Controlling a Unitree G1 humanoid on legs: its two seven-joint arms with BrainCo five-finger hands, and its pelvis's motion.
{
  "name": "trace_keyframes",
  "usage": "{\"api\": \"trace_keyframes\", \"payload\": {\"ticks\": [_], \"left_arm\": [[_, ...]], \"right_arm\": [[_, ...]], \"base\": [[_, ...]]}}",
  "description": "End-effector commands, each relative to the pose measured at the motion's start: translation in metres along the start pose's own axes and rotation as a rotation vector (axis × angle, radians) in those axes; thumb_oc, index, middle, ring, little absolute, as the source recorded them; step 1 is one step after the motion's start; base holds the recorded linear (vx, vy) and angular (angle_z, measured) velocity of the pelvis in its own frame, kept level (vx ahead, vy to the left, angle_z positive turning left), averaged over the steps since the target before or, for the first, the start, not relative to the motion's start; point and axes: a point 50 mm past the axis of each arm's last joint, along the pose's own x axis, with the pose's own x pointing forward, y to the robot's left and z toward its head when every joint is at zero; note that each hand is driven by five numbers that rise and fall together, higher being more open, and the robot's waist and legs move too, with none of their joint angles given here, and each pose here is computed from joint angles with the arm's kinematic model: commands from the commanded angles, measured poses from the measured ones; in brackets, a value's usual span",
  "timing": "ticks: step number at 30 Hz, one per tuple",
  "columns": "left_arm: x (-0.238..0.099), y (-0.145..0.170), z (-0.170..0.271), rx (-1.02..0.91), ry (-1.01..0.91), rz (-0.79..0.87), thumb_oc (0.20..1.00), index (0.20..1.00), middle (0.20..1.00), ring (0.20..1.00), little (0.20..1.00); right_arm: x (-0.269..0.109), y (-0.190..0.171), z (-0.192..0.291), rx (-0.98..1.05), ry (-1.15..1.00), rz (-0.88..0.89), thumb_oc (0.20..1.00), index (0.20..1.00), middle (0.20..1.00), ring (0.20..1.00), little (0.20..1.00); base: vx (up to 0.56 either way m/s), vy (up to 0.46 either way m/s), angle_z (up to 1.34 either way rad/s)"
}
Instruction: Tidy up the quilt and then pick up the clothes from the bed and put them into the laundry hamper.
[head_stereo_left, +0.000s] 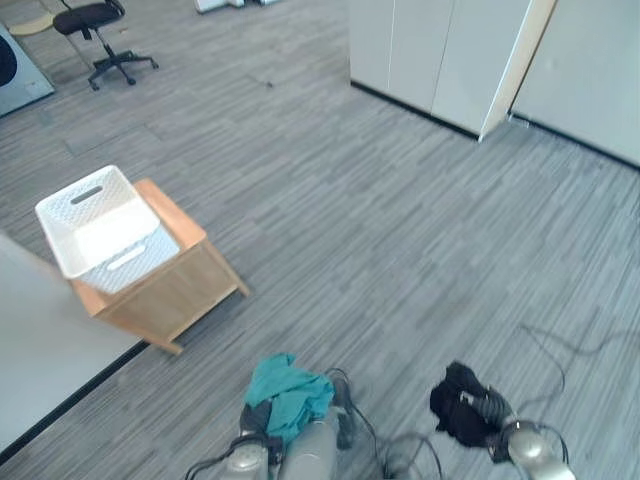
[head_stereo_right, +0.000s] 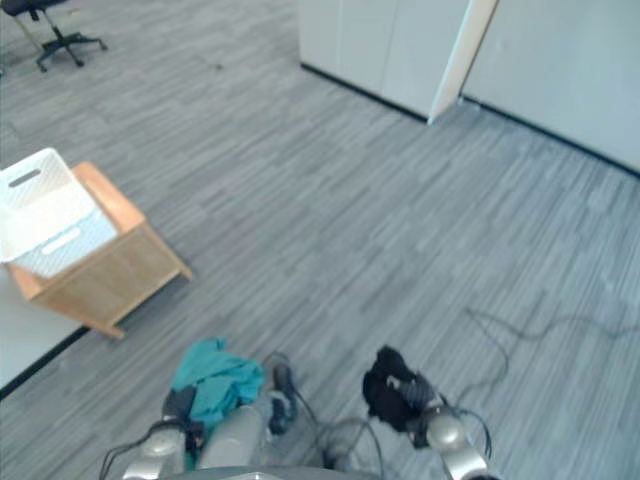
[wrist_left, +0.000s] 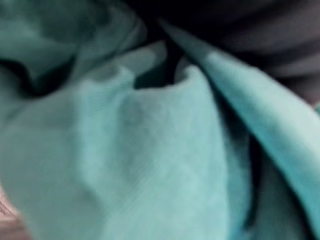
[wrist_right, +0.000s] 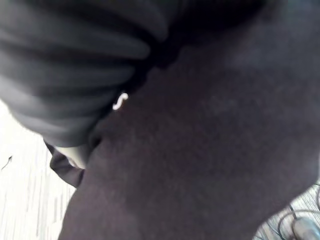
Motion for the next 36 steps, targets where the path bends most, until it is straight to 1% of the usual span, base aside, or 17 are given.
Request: {"api": "trace_keyframes", "payload": {"ticks": [1,3,6,11,13,16,17,21,23,25,30,32,36], "left_arm": [[0.012,0.001,0.04,0.017,-0.11,0.0,0.2,0.2,0.2,0.2,0.2],[0.012,0.006,0.039,0.05,-0.1,0.02,0.2,0.2,0.2,0.2,0.2],[0.014,0.016,0.046,0.084,-0.126,0.058,0.2,0.2,0.2,0.2,0.2],[0.016,0.024,0.061,0.082,-0.192,0.089,0.2,0.2,0.2,0.2,0.2],[0.017,0.027,0.068,0.092,-0.213,0.103,0.2,0.2,0.2,0.2,0.2],[0.017,0.033,0.066,0.104,-0.209,0.118,0.2,0.2,0.2,0.2,0.2],[0.016,0.033,0.06,0.077,-0.19,0.122,0.2,0.2,0.2,0.2,0.2],[0.014,0.013,0.05,0.029,-0.158,0.052,0.2,0.2,0.2,0.2,0.2],[0.013,0.009,0.054,0.015,-0.176,0.025,0.2,0.2,0.2,0.2,0.2],[0.011,0.0,0.061,-0.01,-0.216,-0.019,0.2,0.2,0.2,0.2,0.2],[0.006,0.001,0.065,-0.035,-0.249,-0.036,0.2,0.2,0.2,0.2,0.2],[0.006,0.007,0.056,-0.005,-0.222,-0.012,0.2,0.2,0.2,0.2,0.2],[0.006,0.011,0.049,-0.002,-0.189,0.003,0.2,0.2,0.2,0.2,0.2]], "right_arm": [[0.023,-0.031,0.054,0.03,-0.149,-0.11,0.2,0.2,0.2,0.2,0.2],[0.021,-0.031,0.056,0.069,-0.167,-0.117,0.2,0.2,0.2,0.2,0.2],[0.018,-0.032,0.057,0.096,-0.187,-0.127,0.2,0.2,0.2,0.2,0.2],[0.018,-0.034,0.069,0.104,-0.243,-0.122,0.2,0.2,0.2,0.2,0.2],[0.018,-0.034,0.073,0.099,-0.255,-0.117,0.2,0.2,0.2,0.2,0.2],[0.017,-0.034,0.073,0.055,-0.258,-0.096,0.2,0.2,0.2,0.2,0.2],[0.018,-0.028,0.078,0.015,-0.277,-0.059,0.2,0.2,0.2,0.2,0.2],[0.012,-0.031,0.072,0.022,-0.281,-0.064,0.2,0.2,0.2,0.2,0.2],[0.011,-0.032,0.071,0.026,-0.281,-0.066,0.2,0.2,0.2,0.2,0.2],[0.013,-0.032,0.083,-0.003,-0.317,-0.052,0.2,0.2,0.2,0.2,0.2],[0.016,-0.027,0.092,-0.027,-0.329,-0.036,0.2,0.2,0.2,0.2,0.2],[0.018,-0.021,0.092,-0.038,-0.323,-0.027,0.2,0.2,0.2,0.2,0.2],[0.019,-0.017,0.089,-0.039,-0.308,-0.024,0.2,0.2,0.2,0.2,0.2]], "base": [[0.52,0.008,0.8],[0.46,-0.067,1.47],[0.46,-0.251,2.44],[0.56,-0.485,1.77],[0.52,-0.522,1.36],[0.47,-0.431,1.11],[0.36,-0.463,0.92],[0.31,-0.482,0.52],[0.18,-0.341,0.75],[0.31,-0.479,0.33],[0.34,-0.199,-0.02],[0.55,0.016,0.2],[0.49,0.053,0.31]]}}
